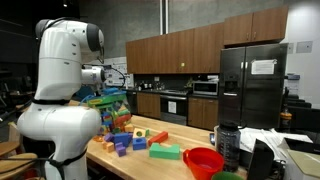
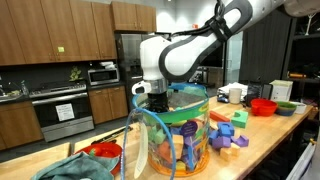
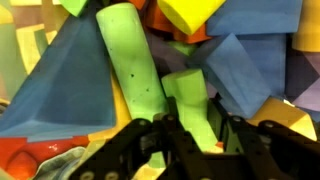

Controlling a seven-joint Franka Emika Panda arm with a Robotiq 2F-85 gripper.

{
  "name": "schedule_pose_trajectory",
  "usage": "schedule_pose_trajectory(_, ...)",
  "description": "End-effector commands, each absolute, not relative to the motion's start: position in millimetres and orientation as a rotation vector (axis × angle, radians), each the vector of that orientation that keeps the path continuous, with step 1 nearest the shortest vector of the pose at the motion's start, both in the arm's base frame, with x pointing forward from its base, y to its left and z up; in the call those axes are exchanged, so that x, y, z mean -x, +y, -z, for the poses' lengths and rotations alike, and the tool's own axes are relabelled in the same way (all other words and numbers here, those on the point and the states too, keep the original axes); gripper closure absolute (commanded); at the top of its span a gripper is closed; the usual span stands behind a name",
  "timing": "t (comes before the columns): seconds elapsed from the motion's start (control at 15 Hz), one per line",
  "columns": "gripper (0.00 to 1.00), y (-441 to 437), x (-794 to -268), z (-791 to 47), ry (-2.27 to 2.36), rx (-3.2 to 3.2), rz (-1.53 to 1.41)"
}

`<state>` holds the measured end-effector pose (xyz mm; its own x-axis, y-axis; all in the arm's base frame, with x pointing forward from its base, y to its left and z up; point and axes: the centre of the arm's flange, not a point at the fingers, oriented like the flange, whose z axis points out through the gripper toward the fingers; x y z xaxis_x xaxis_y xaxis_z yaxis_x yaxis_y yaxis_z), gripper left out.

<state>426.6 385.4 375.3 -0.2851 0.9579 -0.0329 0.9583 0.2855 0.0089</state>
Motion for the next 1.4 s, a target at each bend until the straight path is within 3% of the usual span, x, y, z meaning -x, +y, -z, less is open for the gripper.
schedule_pose_trajectory(0.0, 0.92, 371.8, -425.0, -378.6, 2.451, -1.828, 0.089)
schedule_pose_trajectory(0.27, 0.94, 366.6, -425.5, -380.7, 2.429, -1.815, 0.122)
schedule_pose_trajectory(0.33, 0.48, 366.0, -424.7, -380.9, 2.428, -1.815, 0.133)
schedule_pose_trajectory(0.47, 0.48, 364.8, -423.7, -380.8, 2.425, -1.813, 0.147)
schedule_pose_trajectory(0.53, 0.43, 363.8, -423.6, -381.3, 2.423, -1.812, 0.153)
schedule_pose_trajectory(0.6, 0.63, 373.6, -427.2, -376.1, 2.458, -1.818, 0.122)
schedule_pose_trajectory(0.8, 0.44, 372.0, -426.2, -374.6, 2.454, -1.823, 0.145)
schedule_pose_trajectory(1.0, 0.43, 371.6, -426.2, -374.4, 2.453, -1.824, 0.149)
schedule_pose_trajectory(1.07, 0.18, 372.0, -426.8, -374.5, 2.451, -1.822, 0.151)
schedule_pose_trajectory(1.13, 0.18, 371.9, -427.2, -374.6, 2.45, -1.817, 0.154)
schedule_pose_trajectory(1.33, 0.03, 366.2, -431.6, -380.8, 2.417, -1.784, 0.16)
